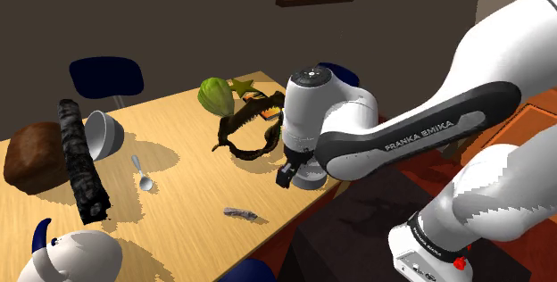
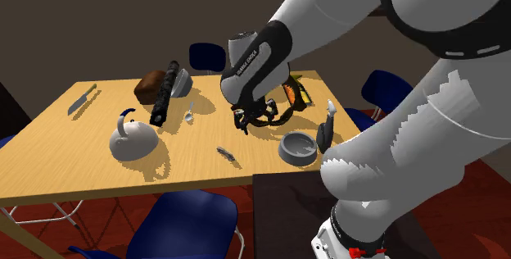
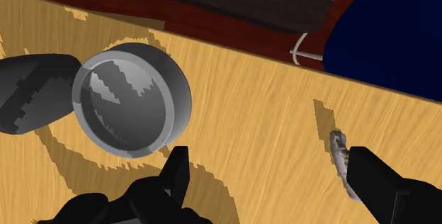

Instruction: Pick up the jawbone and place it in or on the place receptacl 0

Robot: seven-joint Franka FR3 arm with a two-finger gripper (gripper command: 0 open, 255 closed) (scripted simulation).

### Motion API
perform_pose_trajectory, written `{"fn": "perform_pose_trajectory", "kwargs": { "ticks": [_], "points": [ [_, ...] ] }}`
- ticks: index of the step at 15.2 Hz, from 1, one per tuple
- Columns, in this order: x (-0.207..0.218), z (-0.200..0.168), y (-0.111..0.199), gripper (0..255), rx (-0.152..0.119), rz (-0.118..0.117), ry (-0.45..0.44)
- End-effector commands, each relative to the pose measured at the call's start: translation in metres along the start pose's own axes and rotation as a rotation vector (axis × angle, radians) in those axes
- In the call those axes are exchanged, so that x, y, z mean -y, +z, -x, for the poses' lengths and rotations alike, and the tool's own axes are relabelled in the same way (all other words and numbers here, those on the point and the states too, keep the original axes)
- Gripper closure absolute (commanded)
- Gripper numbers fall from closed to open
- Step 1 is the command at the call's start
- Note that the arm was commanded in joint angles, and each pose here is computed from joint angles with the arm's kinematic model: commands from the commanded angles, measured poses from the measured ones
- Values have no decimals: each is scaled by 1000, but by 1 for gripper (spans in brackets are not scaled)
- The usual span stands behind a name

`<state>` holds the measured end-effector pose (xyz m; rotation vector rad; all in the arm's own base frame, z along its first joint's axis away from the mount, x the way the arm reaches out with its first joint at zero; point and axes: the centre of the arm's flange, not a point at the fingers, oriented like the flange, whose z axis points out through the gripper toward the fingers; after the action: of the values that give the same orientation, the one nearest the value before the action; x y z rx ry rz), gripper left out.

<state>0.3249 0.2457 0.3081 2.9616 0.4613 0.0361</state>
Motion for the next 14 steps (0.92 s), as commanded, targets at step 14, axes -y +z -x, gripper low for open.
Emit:
{"fn": "perform_pose_trajectory", "kwargs": {
  "ticks": [14],
  "points": [
    [136,-67,137,0,-110,84,-68]
  ]
}}
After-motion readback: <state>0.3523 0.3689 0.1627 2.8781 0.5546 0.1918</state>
